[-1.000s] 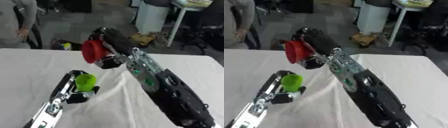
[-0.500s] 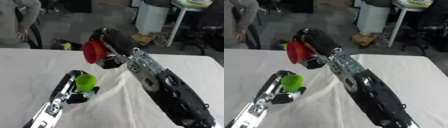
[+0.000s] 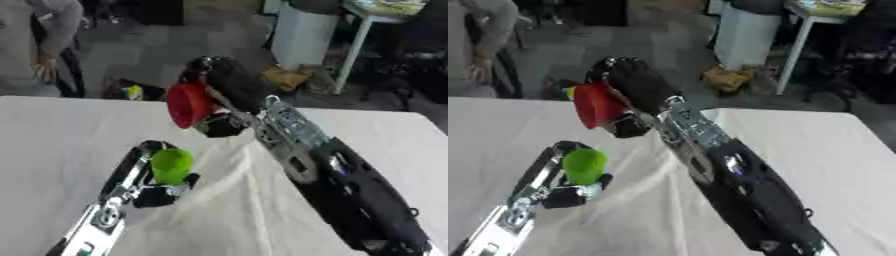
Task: Pour the contents of one cup into another cup.
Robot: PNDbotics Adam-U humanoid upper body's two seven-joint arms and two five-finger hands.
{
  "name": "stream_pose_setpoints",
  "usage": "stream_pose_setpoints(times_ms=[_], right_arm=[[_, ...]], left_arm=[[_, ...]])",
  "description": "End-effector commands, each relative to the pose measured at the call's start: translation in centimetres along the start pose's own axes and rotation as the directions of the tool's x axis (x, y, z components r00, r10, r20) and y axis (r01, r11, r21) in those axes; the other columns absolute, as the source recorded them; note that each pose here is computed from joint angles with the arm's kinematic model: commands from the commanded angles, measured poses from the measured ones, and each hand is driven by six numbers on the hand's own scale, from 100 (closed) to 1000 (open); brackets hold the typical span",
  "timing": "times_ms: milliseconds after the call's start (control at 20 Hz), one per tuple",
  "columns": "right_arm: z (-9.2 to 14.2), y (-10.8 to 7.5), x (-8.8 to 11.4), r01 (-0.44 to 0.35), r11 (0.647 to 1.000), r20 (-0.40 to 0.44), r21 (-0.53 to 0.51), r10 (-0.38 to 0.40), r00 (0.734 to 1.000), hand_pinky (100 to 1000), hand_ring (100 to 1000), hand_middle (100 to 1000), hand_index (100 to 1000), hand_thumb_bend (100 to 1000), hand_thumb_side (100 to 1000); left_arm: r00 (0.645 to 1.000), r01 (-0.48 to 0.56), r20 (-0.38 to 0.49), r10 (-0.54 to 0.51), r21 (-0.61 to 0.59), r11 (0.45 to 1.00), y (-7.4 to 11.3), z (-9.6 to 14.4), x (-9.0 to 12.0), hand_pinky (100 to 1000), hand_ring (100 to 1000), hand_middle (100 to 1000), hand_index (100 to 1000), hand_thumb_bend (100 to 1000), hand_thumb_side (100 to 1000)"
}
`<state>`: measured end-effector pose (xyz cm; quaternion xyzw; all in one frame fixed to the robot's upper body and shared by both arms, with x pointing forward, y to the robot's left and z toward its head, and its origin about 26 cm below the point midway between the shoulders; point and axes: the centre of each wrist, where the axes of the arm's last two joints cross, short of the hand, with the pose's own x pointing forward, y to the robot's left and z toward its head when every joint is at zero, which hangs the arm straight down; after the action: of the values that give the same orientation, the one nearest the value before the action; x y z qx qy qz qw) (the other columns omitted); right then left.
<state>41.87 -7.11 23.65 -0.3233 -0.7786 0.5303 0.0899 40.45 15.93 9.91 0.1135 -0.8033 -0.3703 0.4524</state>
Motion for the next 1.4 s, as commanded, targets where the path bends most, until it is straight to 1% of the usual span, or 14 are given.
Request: stream_pose_setpoints(times_ms=[50,450,1050,1400], right_arm=[[-0.23,-1.44,-0.87,-0.059,0.998,0.007,-0.020,0.059,0.998,506,393,468,597,100,100],[-0.18,-1.21,-1.06,-0.070,0.997,0.008,-0.014,0.070,0.998,507,394,469,597,100,100],[-0.31,-1.43,-1.04,-0.119,0.993,0.034,-0.012,0.120,0.992,512,399,473,597,100,100],[-0.28,-1.43,-1.06,-0.125,0.992,0.037,-0.012,0.126,0.991,513,399,473,597,100,100]], left_arm=[[0.999,0.019,0.029,-0.019,0.014,1.000,0.89,-0.41,0.60,100,226,340,569,257,243],[0.999,0.019,0.030,-0.019,0.008,1.000,0.77,-0.38,0.62,100,226,339,569,257,243],[0.999,0.020,0.033,-0.021,0.009,1.000,0.82,-0.46,0.66,100,225,339,569,258,242],[0.999,0.022,0.035,-0.022,0.007,1.000,0.86,-0.46,0.68,100,225,339,569,259,241]])
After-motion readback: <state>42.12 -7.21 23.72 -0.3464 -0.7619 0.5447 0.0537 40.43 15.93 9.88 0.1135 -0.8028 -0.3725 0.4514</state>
